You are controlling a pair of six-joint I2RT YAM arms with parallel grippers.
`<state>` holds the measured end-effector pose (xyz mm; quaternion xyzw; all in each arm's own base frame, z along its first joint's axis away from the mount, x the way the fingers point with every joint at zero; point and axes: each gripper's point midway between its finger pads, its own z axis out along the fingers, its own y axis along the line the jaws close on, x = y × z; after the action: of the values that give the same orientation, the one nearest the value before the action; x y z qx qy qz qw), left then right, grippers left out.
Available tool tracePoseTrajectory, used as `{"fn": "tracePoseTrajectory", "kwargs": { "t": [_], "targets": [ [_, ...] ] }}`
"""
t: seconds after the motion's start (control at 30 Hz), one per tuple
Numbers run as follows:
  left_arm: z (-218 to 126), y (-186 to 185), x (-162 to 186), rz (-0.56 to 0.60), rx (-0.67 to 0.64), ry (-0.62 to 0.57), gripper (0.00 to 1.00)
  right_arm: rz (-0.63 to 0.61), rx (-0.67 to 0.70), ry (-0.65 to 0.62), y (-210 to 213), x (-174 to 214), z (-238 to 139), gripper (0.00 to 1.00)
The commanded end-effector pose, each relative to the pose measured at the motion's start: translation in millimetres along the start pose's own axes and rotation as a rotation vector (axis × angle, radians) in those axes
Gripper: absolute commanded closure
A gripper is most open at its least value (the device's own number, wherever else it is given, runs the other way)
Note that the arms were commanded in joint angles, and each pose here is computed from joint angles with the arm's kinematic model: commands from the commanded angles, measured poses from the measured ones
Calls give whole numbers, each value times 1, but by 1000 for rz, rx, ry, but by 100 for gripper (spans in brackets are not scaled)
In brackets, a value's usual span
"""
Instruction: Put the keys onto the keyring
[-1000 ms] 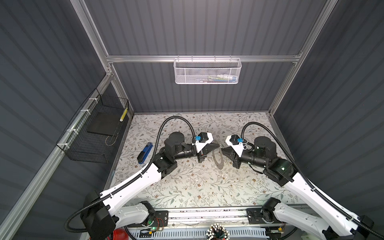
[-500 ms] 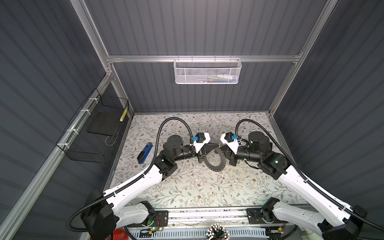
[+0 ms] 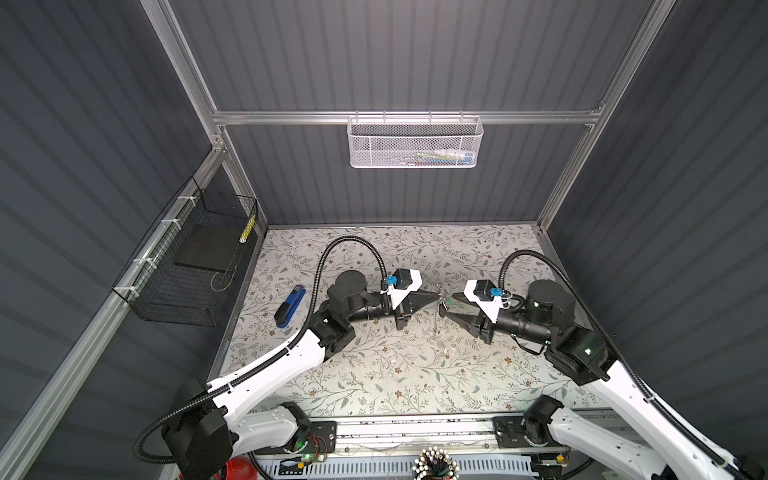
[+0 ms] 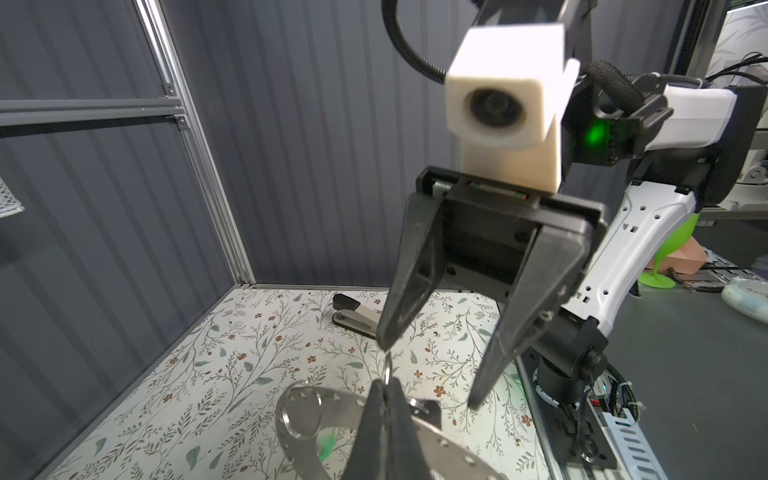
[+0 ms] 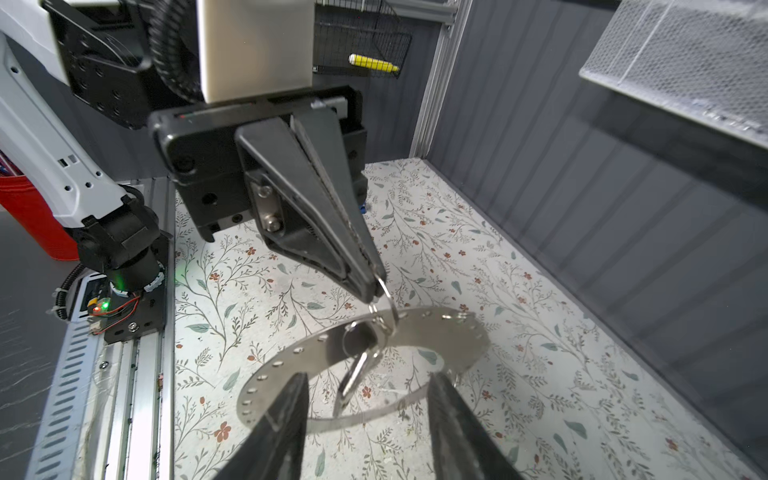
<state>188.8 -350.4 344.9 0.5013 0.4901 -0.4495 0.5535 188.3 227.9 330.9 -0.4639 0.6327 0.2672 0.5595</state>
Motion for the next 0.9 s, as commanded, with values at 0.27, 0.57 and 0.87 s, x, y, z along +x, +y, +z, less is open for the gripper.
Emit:
{"fn": "tracePoseTrajectory", "kwargs": {
  "t": [0.27, 0.57, 0.87],
  "targets": [
    [2, -11, -19, 37, 98, -35, 100, 41, -64, -23, 1, -5, 7, 65],
    [2, -14, -18, 35, 116, -26, 100, 62, -55, -48, -3, -4, 4, 77],
    [4, -14, -18, 36, 122, -28, 100, 91, -114, -19, 2, 1, 13, 86]
  ]
}}
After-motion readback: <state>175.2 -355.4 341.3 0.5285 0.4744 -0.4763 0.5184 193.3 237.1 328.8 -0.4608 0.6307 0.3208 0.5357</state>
